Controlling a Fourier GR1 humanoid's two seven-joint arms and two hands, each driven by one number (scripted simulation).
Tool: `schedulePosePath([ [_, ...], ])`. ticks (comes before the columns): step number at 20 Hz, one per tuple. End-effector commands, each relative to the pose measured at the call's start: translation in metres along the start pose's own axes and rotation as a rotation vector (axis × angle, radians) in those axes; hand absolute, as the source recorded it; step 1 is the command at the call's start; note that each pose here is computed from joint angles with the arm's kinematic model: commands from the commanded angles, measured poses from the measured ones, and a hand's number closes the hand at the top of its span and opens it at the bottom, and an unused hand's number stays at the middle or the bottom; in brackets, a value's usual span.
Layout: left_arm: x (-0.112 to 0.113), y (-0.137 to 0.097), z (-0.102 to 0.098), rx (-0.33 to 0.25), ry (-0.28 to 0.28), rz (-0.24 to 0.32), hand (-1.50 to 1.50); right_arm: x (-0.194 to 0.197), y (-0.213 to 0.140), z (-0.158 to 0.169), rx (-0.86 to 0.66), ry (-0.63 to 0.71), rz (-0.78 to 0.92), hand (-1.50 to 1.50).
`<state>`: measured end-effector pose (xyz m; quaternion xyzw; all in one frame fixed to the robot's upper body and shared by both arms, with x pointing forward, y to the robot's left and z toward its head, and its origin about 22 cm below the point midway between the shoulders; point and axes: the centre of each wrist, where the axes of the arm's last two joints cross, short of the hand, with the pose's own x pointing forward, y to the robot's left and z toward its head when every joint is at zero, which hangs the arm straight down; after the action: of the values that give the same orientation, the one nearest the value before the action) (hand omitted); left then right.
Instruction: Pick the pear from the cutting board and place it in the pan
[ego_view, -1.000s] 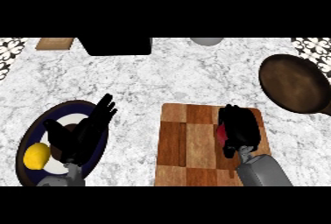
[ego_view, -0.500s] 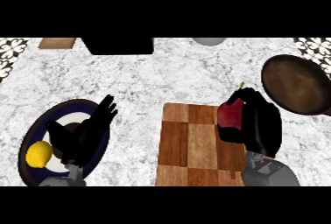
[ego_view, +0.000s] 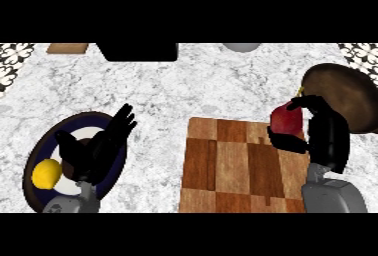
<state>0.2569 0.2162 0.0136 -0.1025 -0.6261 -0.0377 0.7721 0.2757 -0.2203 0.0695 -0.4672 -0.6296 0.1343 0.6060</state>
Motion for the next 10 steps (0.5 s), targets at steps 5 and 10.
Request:
schedulePosePath([
  [5,-0.005,0.001,0.010,-0.004,0.000,0.006,0.00,-0.057,0.004,-0.071,-0.087,0.017,0.148,1.50],
  [10,0.006,-0.007,0.006,-0.046,0.003,-0.003,0.00,-0.100,0.007,-0.097,-0.224,0.014,0.185,1.50],
])
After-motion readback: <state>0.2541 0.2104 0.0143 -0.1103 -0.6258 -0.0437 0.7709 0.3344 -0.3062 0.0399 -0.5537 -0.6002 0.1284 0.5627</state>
